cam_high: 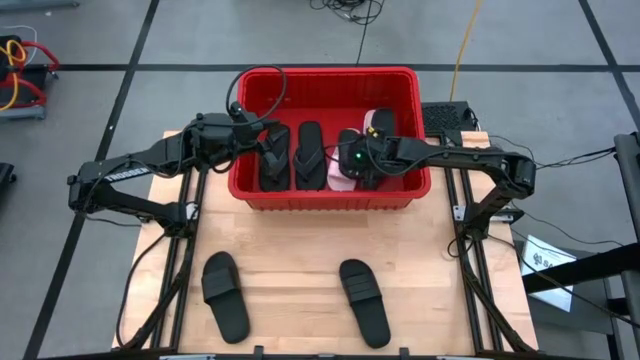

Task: Pick and place slides into bin
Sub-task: Put the black slide into the red bin

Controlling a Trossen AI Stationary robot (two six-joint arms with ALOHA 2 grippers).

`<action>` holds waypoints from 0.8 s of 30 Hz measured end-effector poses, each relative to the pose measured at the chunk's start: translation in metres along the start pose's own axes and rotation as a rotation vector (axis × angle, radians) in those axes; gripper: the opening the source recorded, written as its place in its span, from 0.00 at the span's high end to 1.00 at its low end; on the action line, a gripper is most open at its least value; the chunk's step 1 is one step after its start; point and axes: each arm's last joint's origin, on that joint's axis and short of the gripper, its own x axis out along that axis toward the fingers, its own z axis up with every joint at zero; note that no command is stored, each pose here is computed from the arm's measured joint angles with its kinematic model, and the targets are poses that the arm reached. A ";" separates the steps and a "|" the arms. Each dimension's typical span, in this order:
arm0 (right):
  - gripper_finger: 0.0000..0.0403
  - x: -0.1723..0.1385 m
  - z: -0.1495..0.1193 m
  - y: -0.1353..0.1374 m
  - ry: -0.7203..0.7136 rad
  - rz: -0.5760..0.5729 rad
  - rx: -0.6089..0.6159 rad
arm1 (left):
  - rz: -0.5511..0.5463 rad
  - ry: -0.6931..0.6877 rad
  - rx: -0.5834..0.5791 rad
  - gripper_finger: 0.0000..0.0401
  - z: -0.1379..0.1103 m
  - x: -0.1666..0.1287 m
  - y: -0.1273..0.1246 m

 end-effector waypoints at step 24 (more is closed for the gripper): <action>0.54 -0.014 -0.001 -0.002 -0.073 0.091 -0.042 | 0.000 0.000 0.026 0.63 0.000 0.000 0.000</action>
